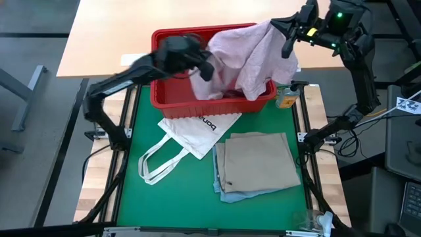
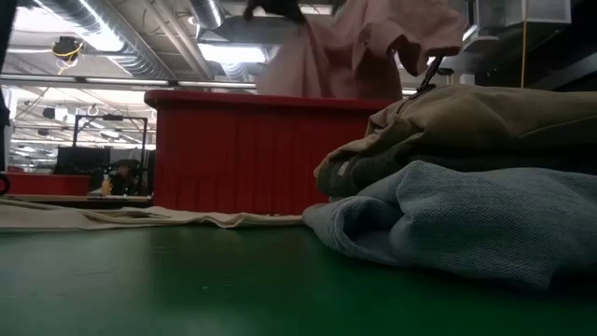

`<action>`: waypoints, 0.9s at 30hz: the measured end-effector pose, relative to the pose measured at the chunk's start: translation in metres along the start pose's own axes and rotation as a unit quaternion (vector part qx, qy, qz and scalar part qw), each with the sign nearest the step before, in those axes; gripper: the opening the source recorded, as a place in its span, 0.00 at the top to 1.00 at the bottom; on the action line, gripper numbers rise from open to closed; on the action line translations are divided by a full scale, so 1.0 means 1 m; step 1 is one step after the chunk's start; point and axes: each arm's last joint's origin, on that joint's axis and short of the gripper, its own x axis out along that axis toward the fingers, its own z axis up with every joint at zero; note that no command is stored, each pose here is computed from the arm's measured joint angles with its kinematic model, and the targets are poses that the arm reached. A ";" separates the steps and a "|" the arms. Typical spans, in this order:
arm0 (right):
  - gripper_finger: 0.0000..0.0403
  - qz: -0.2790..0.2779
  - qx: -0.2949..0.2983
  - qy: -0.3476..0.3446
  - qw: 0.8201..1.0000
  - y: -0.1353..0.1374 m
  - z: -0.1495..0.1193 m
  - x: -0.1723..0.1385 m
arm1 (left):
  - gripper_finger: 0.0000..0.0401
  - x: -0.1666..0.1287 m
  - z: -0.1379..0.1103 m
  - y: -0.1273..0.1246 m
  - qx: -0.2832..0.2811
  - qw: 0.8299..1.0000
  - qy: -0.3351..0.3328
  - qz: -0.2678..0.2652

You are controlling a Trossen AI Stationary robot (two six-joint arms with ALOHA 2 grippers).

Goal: Fold laundry
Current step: Fold the pink shirt

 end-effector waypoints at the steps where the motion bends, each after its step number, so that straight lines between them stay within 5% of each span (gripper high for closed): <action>1: 1.00 -0.002 -0.002 -0.005 1.000 0.000 0.002 -0.003 | 1.00 -0.012 0.006 0.003 -0.009 1.000 -0.013 -0.003; 13: 1.00 -0.036 -0.009 -0.140 0.990 0.005 0.035 -0.058 | 1.00 -0.129 0.048 0.014 -0.057 0.986 -0.151 -0.048; 27: 1.00 0.183 0.028 -0.265 0.946 0.024 0.057 -0.106 | 1.00 -0.188 0.049 -0.017 -0.065 0.967 -0.181 -0.170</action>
